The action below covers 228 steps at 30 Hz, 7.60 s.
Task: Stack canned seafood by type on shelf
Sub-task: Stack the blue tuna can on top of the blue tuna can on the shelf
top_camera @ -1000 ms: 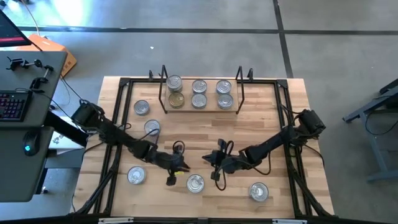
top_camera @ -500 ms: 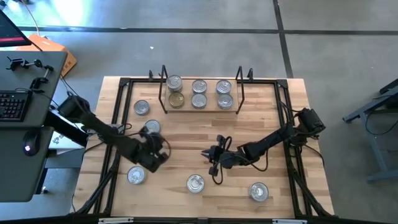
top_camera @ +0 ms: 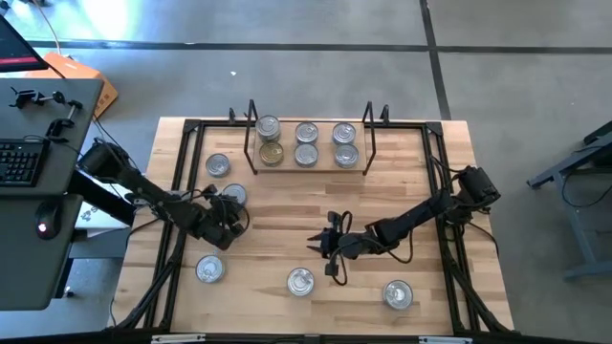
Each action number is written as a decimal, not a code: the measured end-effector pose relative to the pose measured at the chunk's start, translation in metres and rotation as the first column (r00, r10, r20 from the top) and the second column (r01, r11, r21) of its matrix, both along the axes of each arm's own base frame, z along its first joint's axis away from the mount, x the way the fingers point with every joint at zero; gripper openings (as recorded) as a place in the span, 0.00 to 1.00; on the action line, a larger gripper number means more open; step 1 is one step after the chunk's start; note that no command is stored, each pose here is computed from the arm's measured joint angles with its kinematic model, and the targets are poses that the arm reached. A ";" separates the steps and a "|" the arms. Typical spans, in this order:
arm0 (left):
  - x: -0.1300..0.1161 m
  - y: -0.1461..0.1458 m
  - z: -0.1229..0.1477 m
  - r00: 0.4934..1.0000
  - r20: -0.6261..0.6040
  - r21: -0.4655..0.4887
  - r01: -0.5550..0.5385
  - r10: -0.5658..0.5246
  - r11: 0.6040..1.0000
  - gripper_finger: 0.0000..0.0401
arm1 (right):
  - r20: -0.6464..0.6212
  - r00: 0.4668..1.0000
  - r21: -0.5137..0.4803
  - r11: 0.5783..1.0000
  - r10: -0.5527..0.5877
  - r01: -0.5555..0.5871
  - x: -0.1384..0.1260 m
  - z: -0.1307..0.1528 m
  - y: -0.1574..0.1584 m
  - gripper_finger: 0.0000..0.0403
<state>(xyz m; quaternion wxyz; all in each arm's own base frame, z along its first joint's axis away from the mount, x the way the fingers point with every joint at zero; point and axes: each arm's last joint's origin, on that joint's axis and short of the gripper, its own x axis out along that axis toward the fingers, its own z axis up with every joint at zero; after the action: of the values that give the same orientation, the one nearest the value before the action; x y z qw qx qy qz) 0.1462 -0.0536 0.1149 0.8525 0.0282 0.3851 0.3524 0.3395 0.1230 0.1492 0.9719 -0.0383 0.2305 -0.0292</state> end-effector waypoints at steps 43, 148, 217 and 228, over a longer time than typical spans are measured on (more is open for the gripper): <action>0.052 -0.003 0.023 0.798 0.473 -0.102 0.471 -0.374 0.876 0.00 | -0.021 0.981 -0.517 0.837 0.194 -0.177 0.053 -0.021 -0.060 0.73; 0.053 -0.015 0.007 0.847 0.465 0.015 0.283 -0.257 0.959 0.02 | -0.400 0.781 -0.754 0.657 -0.480 0.018 0.056 0.037 -0.277 0.66; 0.081 -0.022 0.037 0.767 0.543 0.036 0.387 -0.343 0.922 0.02 | -0.227 0.956 0.217 0.947 -0.189 0.238 -0.015 0.018 -0.036 0.03; 0.180 0.004 0.039 0.870 0.294 -0.007 0.416 -0.396 0.909 0.02 | -0.512 0.760 0.001 0.885 -0.400 0.466 -0.052 -0.010 -0.036 0.03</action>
<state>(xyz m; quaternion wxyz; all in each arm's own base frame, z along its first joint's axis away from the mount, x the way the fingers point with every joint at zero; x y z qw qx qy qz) 0.3260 -0.0494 0.1535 0.9545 0.0272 0.2552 0.1521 0.2871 0.0868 0.1391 0.8459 0.0721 0.4772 -0.2273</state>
